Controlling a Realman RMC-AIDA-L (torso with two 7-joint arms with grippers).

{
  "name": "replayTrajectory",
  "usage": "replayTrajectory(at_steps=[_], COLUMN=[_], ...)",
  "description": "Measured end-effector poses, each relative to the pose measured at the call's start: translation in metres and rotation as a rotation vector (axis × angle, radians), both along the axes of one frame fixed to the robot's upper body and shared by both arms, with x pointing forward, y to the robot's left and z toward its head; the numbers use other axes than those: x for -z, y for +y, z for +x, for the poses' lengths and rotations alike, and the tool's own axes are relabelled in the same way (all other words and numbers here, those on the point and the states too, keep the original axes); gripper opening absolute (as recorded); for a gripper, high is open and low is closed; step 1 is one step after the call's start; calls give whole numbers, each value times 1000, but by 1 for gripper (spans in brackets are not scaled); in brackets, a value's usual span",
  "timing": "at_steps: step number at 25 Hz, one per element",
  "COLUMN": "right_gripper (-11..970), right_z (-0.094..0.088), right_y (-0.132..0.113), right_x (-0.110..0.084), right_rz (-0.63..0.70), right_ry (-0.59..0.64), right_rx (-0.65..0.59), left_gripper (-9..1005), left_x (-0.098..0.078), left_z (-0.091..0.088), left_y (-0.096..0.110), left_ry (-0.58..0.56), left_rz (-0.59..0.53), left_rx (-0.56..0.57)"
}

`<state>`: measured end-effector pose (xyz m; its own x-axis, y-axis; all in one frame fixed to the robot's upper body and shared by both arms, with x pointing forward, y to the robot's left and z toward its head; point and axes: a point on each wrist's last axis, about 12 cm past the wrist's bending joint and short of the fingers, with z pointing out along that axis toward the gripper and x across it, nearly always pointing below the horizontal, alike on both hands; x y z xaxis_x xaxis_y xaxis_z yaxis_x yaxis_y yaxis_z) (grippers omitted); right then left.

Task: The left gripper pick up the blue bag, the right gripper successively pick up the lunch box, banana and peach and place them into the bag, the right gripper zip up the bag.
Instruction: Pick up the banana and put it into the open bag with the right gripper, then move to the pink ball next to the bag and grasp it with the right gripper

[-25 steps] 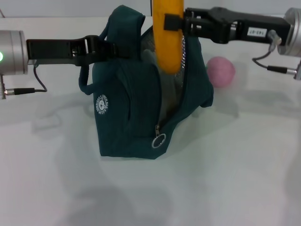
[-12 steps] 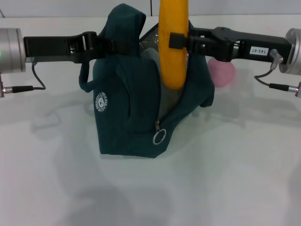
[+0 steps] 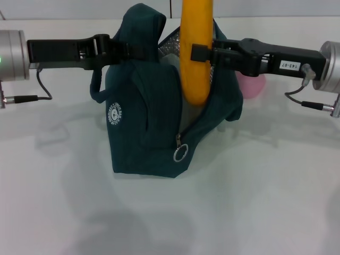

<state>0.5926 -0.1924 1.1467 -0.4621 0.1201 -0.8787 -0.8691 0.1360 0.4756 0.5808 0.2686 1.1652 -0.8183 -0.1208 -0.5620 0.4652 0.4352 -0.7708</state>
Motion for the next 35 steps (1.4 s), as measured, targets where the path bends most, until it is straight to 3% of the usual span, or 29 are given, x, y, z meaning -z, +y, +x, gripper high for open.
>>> replayTrajectory(at_steps=[4,10,15,26,35], right_gripper=[423,648,748,784,817], right_z=[2,3,4,2,3], right_y=[-1,-1,-7,-44,-85], right_x=[4,5,4,-7,-2], right_rz=[-7,-13,7,-36,-132], right_ry=[14,19,18,-125,-195], right_rx=[28,42,69,158,312], left_gripper=[49,48,48,48,48], left_x=[0,1,1,2,4], left_z=[0,-1,-1,-2,-2], left_y=[0,0,0,2,2], left_ry=[1,2,3,7,14], left_rz=[0,-1,-1,-1,-3], left_rx=[0,-2,-2,-5,-6])
